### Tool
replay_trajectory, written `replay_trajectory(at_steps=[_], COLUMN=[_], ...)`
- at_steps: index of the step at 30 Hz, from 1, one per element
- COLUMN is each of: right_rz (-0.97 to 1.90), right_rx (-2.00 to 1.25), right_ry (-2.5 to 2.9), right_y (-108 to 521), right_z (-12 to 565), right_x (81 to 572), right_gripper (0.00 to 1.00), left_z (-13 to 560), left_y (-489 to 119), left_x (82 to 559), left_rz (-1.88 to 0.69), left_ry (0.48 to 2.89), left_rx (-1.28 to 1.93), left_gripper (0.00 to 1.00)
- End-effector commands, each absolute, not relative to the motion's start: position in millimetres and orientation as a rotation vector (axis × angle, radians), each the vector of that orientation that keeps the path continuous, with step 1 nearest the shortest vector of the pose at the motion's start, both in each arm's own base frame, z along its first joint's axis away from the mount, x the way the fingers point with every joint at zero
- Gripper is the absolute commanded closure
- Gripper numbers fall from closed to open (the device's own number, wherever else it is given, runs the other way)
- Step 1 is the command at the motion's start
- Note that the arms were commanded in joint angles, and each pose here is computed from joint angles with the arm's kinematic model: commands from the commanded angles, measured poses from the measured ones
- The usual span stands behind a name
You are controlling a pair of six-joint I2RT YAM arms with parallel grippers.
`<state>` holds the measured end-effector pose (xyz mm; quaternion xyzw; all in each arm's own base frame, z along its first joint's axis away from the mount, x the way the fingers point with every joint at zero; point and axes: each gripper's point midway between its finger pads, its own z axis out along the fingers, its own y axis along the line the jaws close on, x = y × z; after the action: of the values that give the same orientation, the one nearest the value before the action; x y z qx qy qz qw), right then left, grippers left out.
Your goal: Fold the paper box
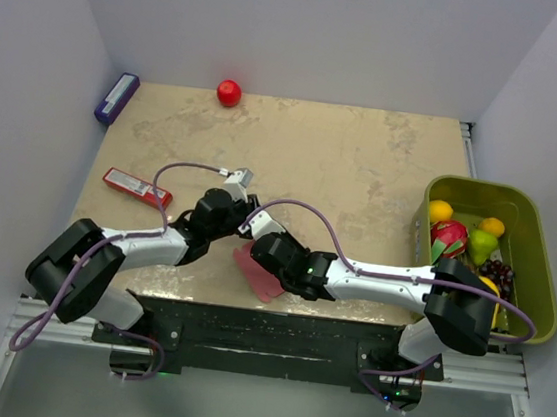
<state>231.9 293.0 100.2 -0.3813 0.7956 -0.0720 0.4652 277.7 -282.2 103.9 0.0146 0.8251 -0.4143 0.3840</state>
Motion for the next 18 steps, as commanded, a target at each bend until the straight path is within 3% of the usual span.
replay_trajectory(at_steps=[1,9,18], right_rz=[-0.171,-0.168,-0.134], right_rx=[-1.004,-1.003,-0.963], right_ry=[2.002,2.010,2.029], right_y=[292.5,293.3,291.1], right_z=[76.3,75.7,83.1], right_x=[223.9,223.2,219.8], right_gripper=[1.00,0.94,0.66], left_z=[120.1,109.4,99.6], left_y=[-293.6,-292.5,-290.3], left_x=[281.3,277.1,273.7], left_rz=[-1.141,-1.151,-1.146], left_ry=[2.047,2.064,2.077], left_rx=[0.042,0.032,0.032], left_gripper=[0.71,0.77,0.79])
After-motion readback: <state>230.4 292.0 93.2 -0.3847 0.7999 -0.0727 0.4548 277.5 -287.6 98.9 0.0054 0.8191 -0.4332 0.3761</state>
